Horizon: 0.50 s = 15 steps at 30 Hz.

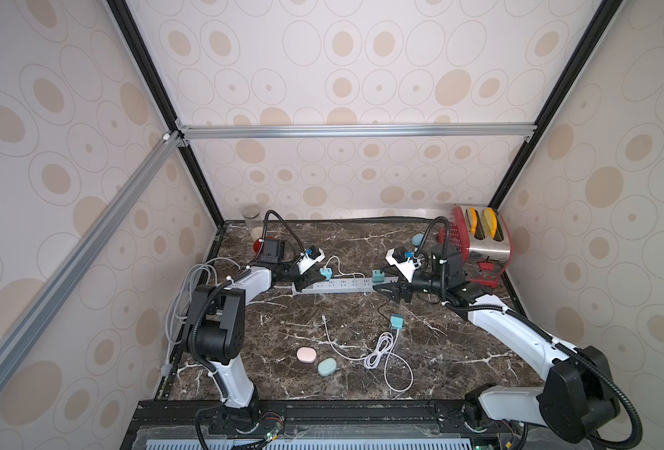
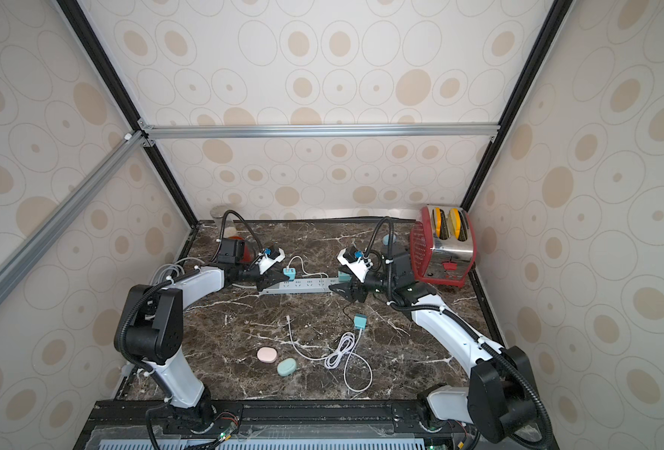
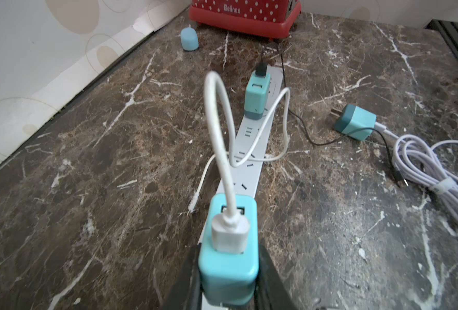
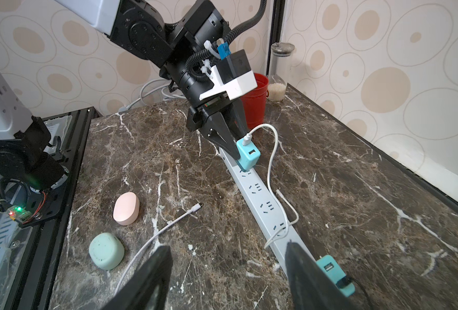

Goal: Charge the bluetooth headset
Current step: Insert the plug into the socket.

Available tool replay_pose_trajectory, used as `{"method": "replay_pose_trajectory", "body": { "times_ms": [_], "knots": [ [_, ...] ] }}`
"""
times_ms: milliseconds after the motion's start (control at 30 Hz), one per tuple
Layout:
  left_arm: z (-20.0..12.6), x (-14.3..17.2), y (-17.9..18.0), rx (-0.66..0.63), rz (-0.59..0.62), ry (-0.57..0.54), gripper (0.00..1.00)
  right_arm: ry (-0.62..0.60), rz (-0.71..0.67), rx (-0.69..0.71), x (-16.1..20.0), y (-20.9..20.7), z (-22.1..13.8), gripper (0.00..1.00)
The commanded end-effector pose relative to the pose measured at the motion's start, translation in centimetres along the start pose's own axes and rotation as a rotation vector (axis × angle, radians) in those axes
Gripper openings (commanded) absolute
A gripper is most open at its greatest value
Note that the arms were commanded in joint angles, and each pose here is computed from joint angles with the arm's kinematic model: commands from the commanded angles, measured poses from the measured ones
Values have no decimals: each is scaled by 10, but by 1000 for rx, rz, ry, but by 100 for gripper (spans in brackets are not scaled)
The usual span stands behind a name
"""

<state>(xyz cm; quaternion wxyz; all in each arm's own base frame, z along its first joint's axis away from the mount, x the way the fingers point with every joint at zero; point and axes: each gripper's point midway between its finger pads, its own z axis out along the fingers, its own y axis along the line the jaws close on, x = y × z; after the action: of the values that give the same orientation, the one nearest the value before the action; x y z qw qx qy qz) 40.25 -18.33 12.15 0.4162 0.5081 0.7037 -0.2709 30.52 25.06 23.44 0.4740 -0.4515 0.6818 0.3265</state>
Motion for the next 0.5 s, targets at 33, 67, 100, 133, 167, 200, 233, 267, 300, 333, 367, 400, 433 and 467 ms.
{"method": "replay_pose_trajectory", "body": {
  "times_ms": [33,67,100,133,167,200,233,267,300,333,367,400,433,467],
  "knots": [
    [-12,-5,3,46,88,58,0,10,-3,1,9,-5,3,70],
    [-12,-5,3,42,88,54,0,11,0,3,11,-8,5,70],
    [-11,-7,3,38,86,32,0,9,8,-1,12,-11,9,70],
    [-12,-10,1,41,86,12,0,4,24,-18,12,-13,15,70],
    [-12,-15,0,41,81,-20,0,5,45,-31,11,-15,20,70],
    [-13,-20,-2,37,85,-48,0,5,64,-51,9,-17,26,70],
    [-15,-24,-4,39,87,-72,0,4,80,-74,5,-17,34,70],
    [-16,-26,-6,36,90,-81,0,4,77,-89,3,-15,40,71],
    [-17,-26,-7,31,90,-81,0,6,50,-101,1,-11,48,72],
    [-18,-24,-7,23,93,-69,0,6,12,-106,-1,-7,57,74],
    [-18,-21,-6,17,97,-48,0,6,-16,-112,-3,-5,65,74],
    [-19,-16,-5,16,102,-19,0,12,-35,-125,-4,-3,74,74],
    [-19,-11,-6,29,101,7,0,18,-39,-139,-5,-3,83,74],
    [-18,-9,-7,43,103,19,0,17,-44,-150,-6,-4,90,73]
  ]
}}
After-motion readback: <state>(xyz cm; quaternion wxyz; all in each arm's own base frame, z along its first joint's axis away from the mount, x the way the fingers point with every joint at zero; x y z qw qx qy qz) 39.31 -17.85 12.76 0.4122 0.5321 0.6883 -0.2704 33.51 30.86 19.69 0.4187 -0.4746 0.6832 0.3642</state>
